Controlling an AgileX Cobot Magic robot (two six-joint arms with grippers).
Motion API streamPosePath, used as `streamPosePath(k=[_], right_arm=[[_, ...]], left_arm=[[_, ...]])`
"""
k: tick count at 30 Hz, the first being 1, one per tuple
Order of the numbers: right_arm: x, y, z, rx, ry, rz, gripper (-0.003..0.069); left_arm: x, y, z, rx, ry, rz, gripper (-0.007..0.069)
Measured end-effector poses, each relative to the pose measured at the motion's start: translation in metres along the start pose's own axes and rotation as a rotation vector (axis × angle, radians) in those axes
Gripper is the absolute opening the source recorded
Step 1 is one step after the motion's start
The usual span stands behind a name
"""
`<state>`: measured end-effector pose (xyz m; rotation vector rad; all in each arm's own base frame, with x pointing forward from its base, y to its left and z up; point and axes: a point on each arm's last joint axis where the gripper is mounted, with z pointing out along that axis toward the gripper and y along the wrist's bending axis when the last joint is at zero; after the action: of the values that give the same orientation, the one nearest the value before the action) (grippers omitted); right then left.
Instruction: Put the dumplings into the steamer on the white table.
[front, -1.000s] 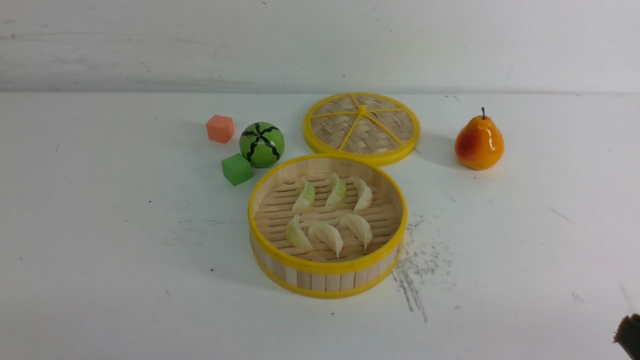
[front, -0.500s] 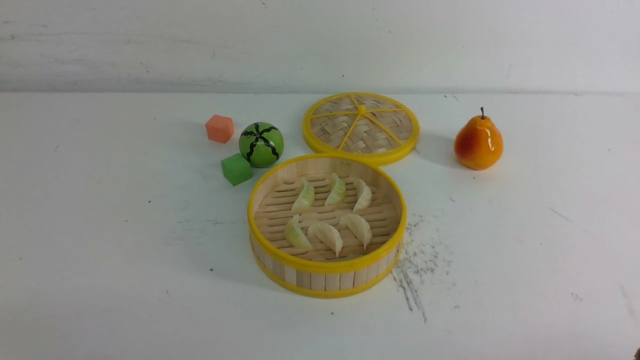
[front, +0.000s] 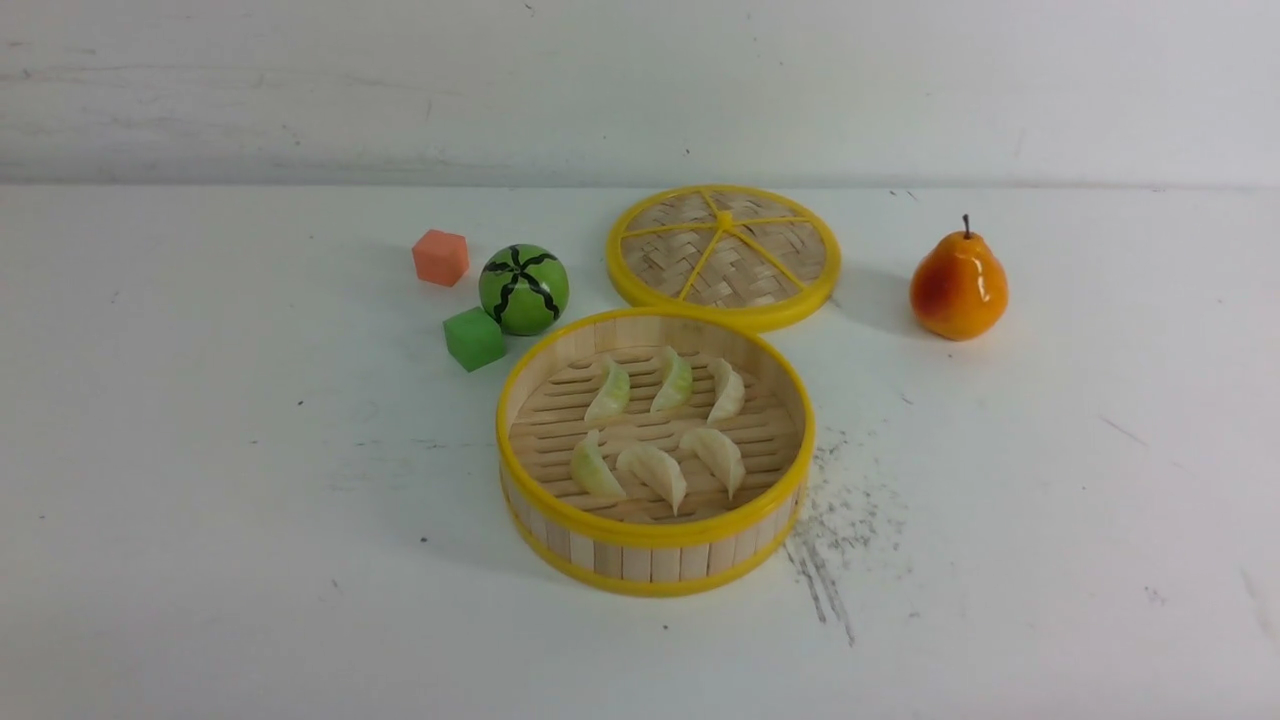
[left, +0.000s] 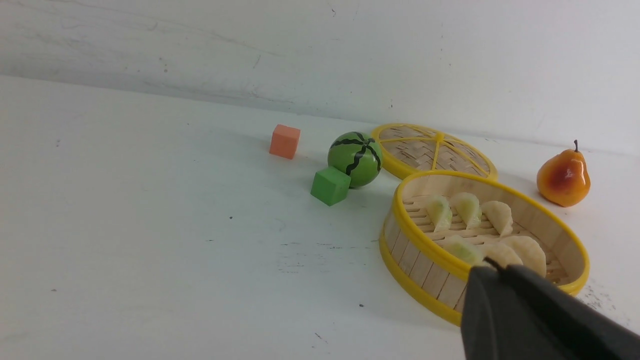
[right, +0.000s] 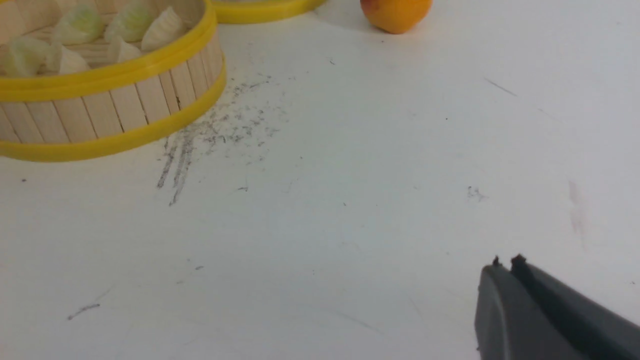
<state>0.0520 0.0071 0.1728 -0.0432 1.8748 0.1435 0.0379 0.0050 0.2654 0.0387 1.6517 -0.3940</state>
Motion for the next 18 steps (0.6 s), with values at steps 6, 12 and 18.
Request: streamPosePath(k=[6, 12, 18], right_arm=[[-0.0004, -0.0019, -0.0002, 0.036, -0.001, 0.014, -0.0006], [-0.0003, -0.0026, -0.0002, 0.049, -0.001, 0.025, -0.0005], [-0.0003, -0.0026, -0.0002, 0.049, -0.001, 0.025, -0.0001]], left_arm=[[0.0000, 0.0000, 0.0000, 0.000, 0.000, 0.000, 0.0003], [0.0000, 0.0000, 0.0000, 0.000, 0.000, 0.000, 0.0011], [0.0000, 0.0000, 0.0000, 0.000, 0.000, 0.000, 0.0019]])
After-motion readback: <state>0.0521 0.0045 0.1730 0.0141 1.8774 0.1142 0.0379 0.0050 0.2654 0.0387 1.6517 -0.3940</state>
